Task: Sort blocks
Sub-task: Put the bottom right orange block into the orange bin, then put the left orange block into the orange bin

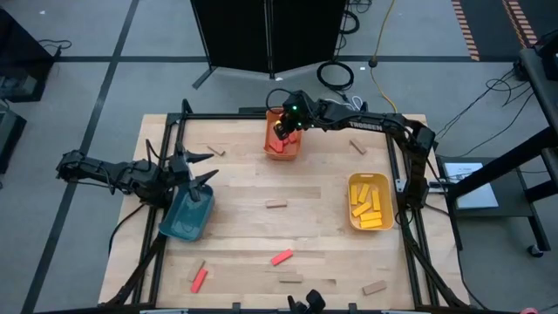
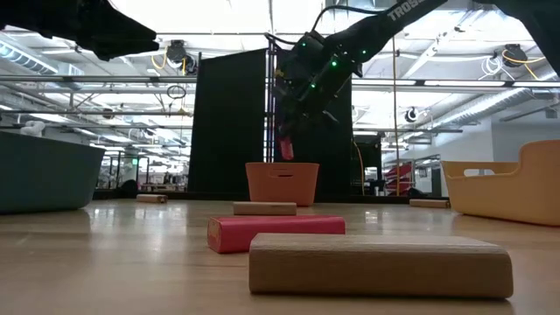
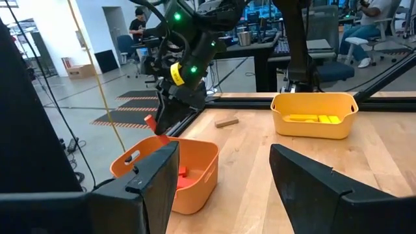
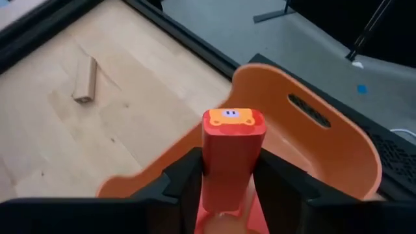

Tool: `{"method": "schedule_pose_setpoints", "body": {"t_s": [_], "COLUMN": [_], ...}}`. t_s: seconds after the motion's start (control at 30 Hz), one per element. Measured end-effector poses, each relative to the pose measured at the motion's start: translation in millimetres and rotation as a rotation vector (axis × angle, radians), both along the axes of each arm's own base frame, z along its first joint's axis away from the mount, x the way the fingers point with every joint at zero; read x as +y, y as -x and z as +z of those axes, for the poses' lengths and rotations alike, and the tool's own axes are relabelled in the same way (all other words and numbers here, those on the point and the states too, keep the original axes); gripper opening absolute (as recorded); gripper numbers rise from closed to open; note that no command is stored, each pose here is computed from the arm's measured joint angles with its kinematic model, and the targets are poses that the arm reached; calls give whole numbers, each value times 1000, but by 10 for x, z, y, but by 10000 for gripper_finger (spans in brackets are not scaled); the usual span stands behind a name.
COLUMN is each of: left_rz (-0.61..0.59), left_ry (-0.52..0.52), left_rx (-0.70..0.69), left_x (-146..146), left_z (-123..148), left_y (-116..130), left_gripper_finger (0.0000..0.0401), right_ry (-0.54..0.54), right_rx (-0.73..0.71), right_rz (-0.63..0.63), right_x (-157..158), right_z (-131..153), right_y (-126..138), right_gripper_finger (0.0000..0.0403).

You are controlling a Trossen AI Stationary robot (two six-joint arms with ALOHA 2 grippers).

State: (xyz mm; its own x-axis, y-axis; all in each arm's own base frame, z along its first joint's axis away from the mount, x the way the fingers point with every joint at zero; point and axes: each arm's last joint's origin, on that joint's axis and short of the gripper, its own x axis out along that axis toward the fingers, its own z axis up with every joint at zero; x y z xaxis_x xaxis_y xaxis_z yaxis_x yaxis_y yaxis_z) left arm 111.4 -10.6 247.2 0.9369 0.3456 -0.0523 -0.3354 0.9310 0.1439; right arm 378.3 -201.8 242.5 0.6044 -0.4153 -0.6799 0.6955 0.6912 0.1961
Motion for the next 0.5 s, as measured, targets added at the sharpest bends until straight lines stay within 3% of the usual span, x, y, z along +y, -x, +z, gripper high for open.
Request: {"method": "schedule_pose_setpoints", "body": {"t_s": [0.3,0.5], "left_rz": [0,0], "left_ry": [0,-3], "left_rx": [0,10], "left_x": [0,0], "left_z": [0,-9], "left_y": [0,1], "left_gripper_finger": [238,238], "right_ry": [-23,-40], "right_rx": [2,2], "right_rz": [-9,77], "right_x": [7,30], "right_z": [-11,44], "right_y": [7,6], "right_gripper_finger": [190,205]}}
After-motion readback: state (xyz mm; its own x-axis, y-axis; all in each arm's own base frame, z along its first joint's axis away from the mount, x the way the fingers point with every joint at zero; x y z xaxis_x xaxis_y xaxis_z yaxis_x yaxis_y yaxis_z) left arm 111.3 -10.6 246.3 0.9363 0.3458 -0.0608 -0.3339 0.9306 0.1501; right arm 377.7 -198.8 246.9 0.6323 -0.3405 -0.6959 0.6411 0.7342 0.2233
